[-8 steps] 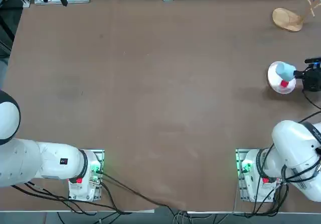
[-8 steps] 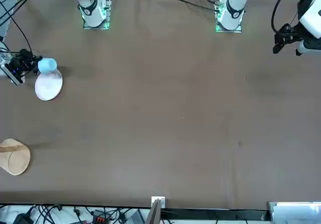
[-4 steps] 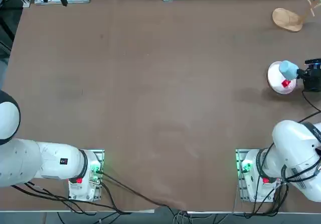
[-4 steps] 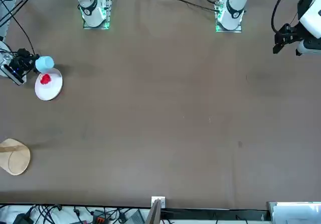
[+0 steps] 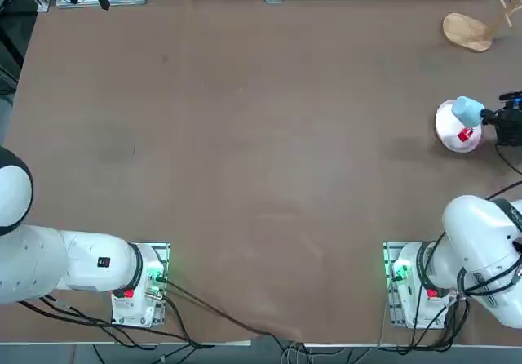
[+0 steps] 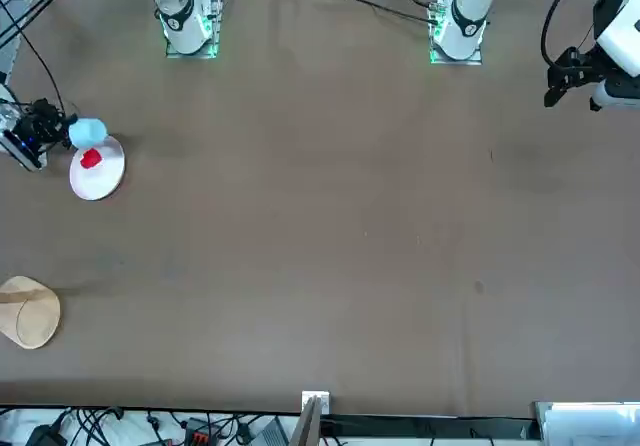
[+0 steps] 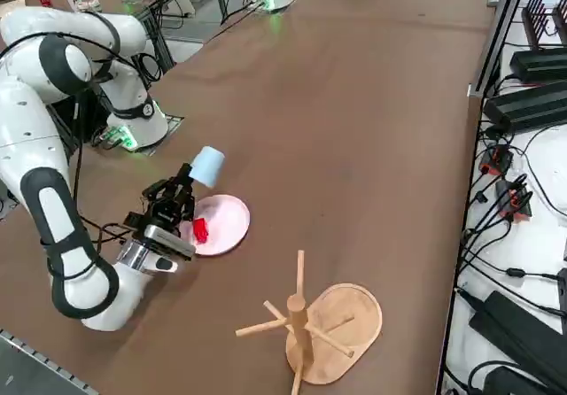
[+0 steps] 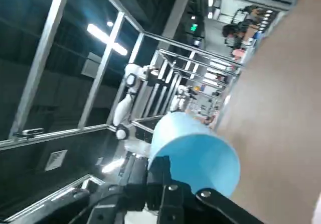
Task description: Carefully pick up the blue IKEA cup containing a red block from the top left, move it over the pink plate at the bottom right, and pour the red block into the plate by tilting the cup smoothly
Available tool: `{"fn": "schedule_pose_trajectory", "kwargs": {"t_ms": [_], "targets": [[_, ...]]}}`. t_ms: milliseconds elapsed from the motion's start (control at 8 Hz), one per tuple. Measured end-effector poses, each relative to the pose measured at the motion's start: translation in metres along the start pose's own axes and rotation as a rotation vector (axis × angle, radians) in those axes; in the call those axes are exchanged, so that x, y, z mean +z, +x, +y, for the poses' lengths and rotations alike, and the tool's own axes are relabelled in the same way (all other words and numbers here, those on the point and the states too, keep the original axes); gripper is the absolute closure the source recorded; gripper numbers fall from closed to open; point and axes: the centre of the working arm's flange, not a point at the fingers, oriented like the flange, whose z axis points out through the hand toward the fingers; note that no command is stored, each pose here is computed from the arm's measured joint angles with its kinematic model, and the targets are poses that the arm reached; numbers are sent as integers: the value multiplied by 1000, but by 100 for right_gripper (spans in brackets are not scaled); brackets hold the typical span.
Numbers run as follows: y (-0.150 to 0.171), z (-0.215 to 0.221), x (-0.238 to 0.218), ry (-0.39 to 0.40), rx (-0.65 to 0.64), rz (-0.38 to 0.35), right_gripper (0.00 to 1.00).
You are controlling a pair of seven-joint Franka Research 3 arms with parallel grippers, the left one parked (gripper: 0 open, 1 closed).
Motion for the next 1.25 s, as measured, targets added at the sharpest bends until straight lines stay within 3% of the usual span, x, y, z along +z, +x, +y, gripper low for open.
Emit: {"fn": "schedule_pose_trajectory", "kwargs": {"t_ms": [500,1250], "targets": [[67,-69,59,-277,56,-82,98],[140,-125,186,-796,248,-125,98]]}}
